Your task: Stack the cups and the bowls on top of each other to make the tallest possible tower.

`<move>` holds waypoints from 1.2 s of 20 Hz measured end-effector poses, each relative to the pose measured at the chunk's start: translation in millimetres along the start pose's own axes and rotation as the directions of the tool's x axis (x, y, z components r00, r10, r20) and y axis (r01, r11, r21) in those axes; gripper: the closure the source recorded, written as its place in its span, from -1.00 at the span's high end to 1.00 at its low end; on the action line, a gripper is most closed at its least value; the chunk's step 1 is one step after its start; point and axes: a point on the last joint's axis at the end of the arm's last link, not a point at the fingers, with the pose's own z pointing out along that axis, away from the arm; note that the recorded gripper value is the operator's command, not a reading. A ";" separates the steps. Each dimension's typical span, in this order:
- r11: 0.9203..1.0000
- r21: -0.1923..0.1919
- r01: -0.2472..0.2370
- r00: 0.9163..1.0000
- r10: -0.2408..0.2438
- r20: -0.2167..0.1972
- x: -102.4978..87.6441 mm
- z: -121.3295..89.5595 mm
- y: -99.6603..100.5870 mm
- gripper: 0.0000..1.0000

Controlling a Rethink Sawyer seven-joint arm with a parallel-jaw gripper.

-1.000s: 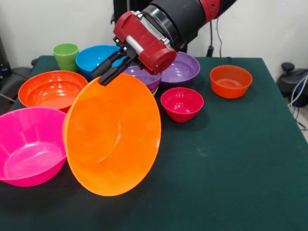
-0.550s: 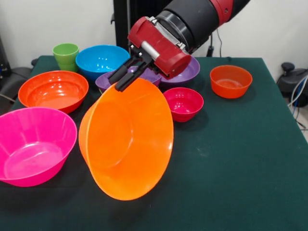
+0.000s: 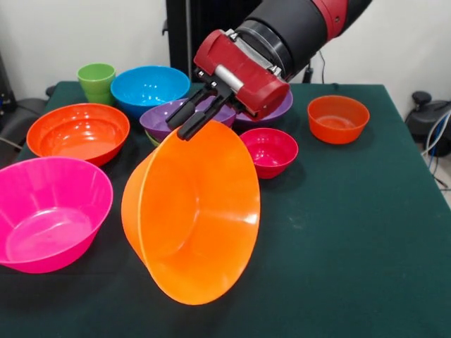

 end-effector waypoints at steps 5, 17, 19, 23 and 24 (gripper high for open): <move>1.000 -0.014 0.011 1.000 -0.011 0.010 2.2 -0.5 2.1 -1.00; 0.998 -0.025 0.056 0.998 -0.056 0.004 11.6 -1.8 1.4 -1.00; 0.998 -0.026 0.061 0.998 -0.061 0.007 12.1 -2.0 0.7 -1.00; 0.996 -0.032 0.077 0.997 -0.077 0.024 13.4 -2.2 -2.1 -1.00; 0.996 -0.034 0.079 0.997 -0.078 0.028 13.5 -2.2 -2.6 -1.00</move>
